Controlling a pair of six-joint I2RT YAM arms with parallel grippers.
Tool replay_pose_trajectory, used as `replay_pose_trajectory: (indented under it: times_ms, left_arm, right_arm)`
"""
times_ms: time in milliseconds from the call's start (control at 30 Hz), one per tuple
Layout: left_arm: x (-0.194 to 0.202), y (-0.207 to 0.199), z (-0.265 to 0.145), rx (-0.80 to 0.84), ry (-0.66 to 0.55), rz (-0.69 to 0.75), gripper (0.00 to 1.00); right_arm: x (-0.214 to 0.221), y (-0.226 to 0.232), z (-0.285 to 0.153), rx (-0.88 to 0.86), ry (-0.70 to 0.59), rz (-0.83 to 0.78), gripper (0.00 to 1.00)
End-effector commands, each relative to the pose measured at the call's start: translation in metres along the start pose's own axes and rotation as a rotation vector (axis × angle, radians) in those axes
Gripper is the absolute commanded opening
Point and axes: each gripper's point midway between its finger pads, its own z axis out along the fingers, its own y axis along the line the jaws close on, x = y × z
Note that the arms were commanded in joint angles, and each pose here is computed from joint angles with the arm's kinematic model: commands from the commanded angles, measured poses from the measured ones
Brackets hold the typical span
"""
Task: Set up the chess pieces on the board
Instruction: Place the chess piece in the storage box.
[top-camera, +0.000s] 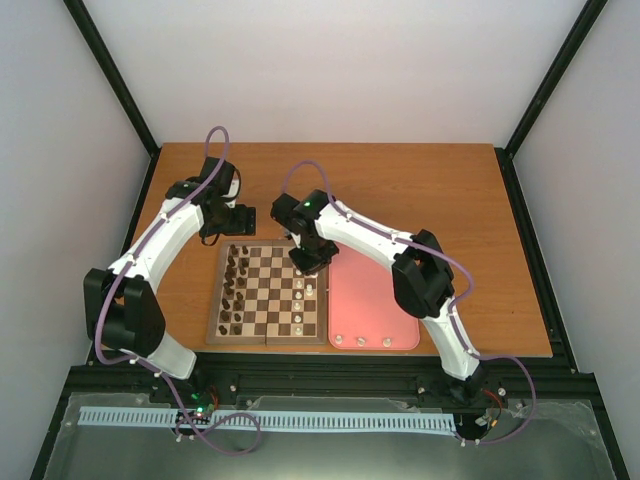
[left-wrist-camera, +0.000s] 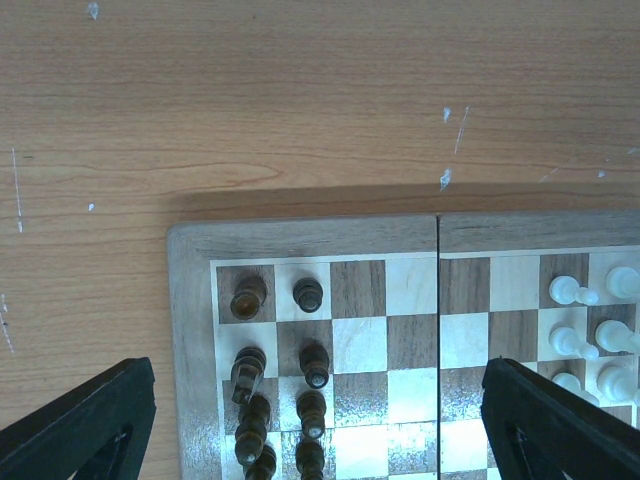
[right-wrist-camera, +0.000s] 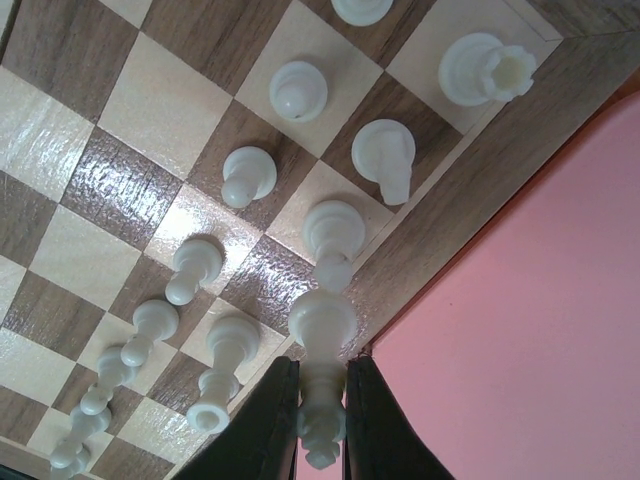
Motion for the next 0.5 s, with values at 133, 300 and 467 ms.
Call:
replay_pose_trajectory:
  times_ms: [133,300,467]
  left_arm:
    - [-0.008,0.000,-0.015,0.010,-0.043,-0.010,1.00]
    - [-0.009,0.000,-0.016,0.013,-0.045,-0.010,1.00]
    - [-0.009,-0.001,-0.017,0.015,-0.044,-0.010,1.00]
  right_arm:
    - [0.008,0.002,0.005,0.030,0.025,-0.021,0.03]
    - [0.014,-0.004,0.000,0.055,0.026,-0.014,0.03]
    - [0.023,-0.011,-0.002,0.088,0.035,-0.007,0.03]
